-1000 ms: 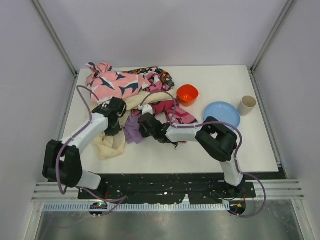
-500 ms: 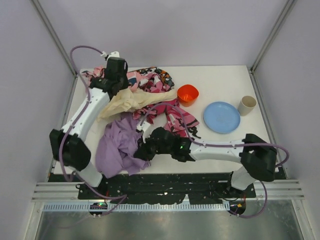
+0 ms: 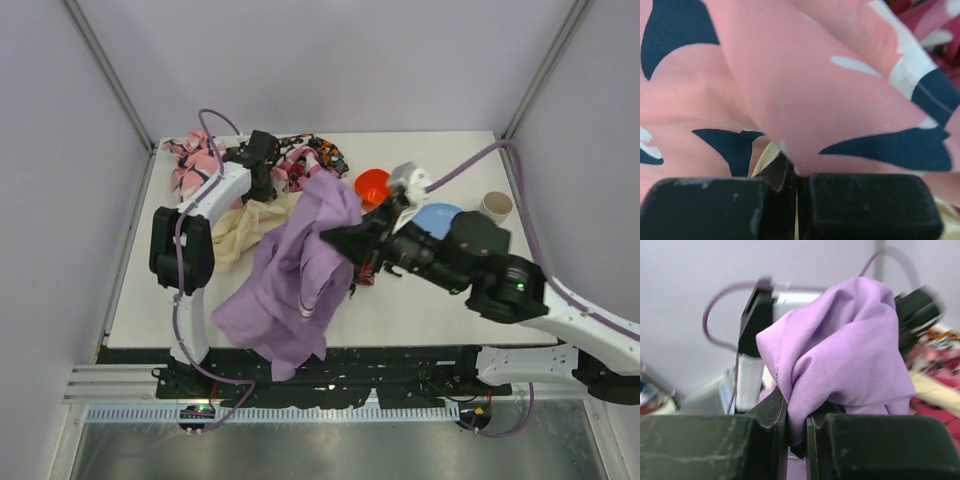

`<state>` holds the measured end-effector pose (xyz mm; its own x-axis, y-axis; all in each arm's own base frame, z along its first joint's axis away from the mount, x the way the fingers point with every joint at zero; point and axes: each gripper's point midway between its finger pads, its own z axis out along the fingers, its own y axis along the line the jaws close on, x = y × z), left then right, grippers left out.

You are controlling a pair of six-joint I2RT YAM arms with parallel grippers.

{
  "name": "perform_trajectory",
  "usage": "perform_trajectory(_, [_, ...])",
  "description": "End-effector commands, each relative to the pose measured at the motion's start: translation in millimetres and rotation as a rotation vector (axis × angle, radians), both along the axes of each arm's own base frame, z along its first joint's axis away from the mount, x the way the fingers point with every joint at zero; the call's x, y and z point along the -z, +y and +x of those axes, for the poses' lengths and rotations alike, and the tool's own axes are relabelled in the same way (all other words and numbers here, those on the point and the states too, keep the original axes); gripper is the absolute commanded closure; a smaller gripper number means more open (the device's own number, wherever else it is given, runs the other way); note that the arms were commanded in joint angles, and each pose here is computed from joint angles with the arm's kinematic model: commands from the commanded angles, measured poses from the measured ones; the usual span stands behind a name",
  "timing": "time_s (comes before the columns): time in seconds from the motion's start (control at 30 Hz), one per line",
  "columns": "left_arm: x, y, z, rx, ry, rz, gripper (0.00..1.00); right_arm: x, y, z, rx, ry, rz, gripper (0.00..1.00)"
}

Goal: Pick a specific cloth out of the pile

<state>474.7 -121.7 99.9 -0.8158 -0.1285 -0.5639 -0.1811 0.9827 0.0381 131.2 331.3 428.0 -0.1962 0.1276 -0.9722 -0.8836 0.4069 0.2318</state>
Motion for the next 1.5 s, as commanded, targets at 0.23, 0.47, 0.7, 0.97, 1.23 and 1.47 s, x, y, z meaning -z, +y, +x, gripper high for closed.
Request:
perform_trajectory(0.23, [-142.1,-5.4,-51.3,0.073,-0.202,-0.191,0.0,-114.9,-127.1,49.8,0.536,-0.094,0.13,0.95])
perform_trajectory(0.47, [-179.1,12.2,-133.8,0.066,-0.335,-0.266,0.0,-162.4,-190.0,71.0,0.823,-0.166,0.161,0.94])
perform_trajectory(0.7, [-148.0,29.1,-191.5,0.028,-0.403,-0.332,0.0,-200.4,-212.6,99.1,1.018,-0.243,0.117,0.95])
perform_trajectory(0.97, [-103.9,49.2,-230.9,-0.033,-0.391,-0.326,0.0,-213.1,-193.5,128.6,0.957,-0.239,0.175,0.95])
perform_trajectory(1.23, [-86.1,58.8,-250.1,-0.077,-0.38,-0.331,0.0,-211.4,-134.8,79.7,0.5,-0.186,0.254,0.95])
perform_trajectory(1.47, [-72.0,56.6,-253.2,-0.079,-0.341,-0.336,0.0,-203.9,-102.2,63.9,0.317,-0.136,0.277,0.95])
